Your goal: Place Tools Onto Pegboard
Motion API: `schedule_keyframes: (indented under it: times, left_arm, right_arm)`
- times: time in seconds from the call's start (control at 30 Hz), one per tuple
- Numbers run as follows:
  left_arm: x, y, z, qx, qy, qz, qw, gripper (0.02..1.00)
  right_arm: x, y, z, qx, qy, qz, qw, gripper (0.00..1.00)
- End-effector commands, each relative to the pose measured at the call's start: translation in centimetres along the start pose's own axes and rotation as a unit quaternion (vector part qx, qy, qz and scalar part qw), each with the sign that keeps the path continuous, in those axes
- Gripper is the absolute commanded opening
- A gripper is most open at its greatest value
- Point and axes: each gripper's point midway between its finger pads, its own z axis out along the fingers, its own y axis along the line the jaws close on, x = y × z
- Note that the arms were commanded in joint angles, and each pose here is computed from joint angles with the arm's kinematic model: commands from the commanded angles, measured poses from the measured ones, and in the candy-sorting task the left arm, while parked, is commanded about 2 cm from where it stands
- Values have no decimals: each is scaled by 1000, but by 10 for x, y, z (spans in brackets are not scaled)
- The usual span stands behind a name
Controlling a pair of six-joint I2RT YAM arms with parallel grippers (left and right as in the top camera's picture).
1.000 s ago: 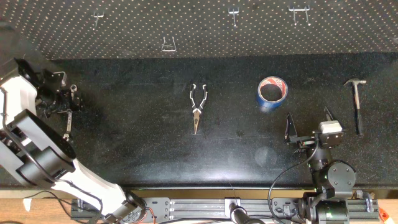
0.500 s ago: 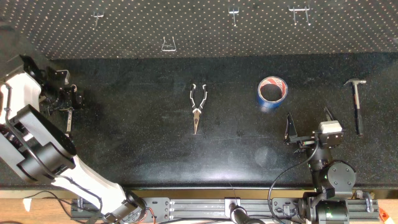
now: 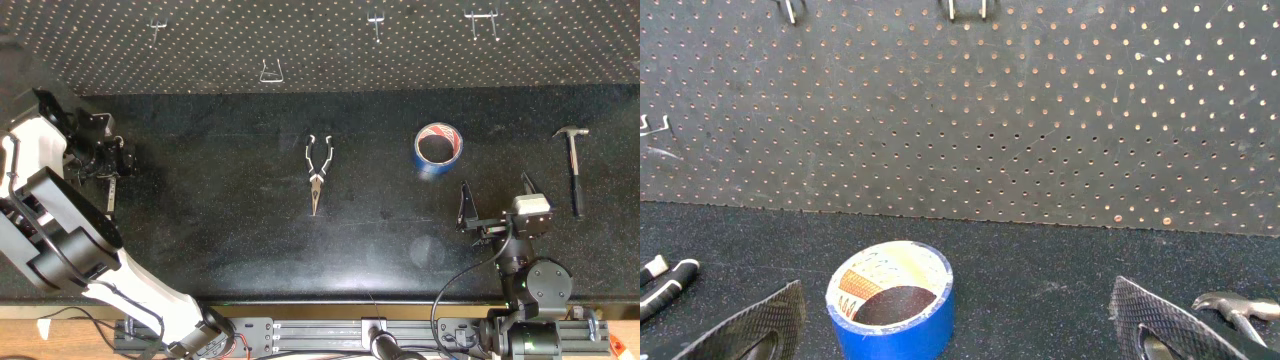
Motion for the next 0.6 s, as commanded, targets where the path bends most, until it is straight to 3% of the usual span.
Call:
schedule_keyframes:
  times: [0.03,0.17,0.27,0.37,0.47,0.6]
  left_arm:
    - [-7,-3,5,18,-8,5,1000,996]
    - [-7,-4,5,21,-10,5,1000,1000]
    - [-8,-5,5,23,-11,5,1000,781]
    - [-8,-6,5,25,-12,6,1000,400]
    - [-8,-6,5,25,-11,5,1000,231]
    - [-8,-6,5,25,-12,6,1000,185]
  right_arm:
    - [1,0,0,1,0,4,1000,991]
    - [1,0,0,1,0,4,1000,993]
    - [1,0,0,1,0,4,1000,991]
    - [1,0,0,1,0,4,1000,991]
    - [1,0,0,1,0,4,1000,993]
    - [1,0,0,1,0,4,1000,991]
